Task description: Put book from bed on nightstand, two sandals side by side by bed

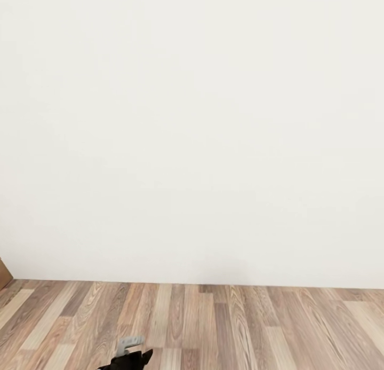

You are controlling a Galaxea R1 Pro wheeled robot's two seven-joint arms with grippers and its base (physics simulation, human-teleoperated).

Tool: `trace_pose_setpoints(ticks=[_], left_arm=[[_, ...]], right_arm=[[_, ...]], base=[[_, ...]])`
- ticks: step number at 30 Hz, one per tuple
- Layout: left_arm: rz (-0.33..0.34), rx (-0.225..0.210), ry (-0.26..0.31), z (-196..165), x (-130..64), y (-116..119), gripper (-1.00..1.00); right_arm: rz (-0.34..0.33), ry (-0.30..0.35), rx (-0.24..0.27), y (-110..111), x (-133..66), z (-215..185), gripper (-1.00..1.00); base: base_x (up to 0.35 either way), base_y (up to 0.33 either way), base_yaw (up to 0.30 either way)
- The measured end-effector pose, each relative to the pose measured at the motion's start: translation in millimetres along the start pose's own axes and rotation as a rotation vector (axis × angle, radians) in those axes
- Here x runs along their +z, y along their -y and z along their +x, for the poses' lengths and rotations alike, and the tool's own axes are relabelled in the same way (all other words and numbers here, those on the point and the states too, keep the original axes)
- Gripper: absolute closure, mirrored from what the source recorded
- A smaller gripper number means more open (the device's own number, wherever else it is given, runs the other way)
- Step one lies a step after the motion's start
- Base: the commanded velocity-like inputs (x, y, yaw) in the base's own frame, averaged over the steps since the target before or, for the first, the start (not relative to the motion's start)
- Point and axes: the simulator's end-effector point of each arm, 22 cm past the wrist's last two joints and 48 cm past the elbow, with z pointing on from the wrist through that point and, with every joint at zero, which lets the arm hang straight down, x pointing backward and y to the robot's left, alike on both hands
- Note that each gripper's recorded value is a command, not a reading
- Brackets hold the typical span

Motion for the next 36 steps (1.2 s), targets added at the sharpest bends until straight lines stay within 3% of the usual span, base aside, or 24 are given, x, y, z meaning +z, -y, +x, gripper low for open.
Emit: trace_pose_setpoints(ticks=[9,36], left_arm=[[0.000,0.000,0.000,-0.1,-0.2,0.1,-1.00],[0.000,0.001,0.000,-0.1,-0.2,0.1,-1.00]], right_arm=[[0.000,0.001,0.001,0.1,-0.2,-0.1,-1.00],[0.000,0.000,-0.001,0.0,-0.2,0.1,-1.00]], base=[[0.150,0.000,0.000],[0.320,0.000,0.000]])
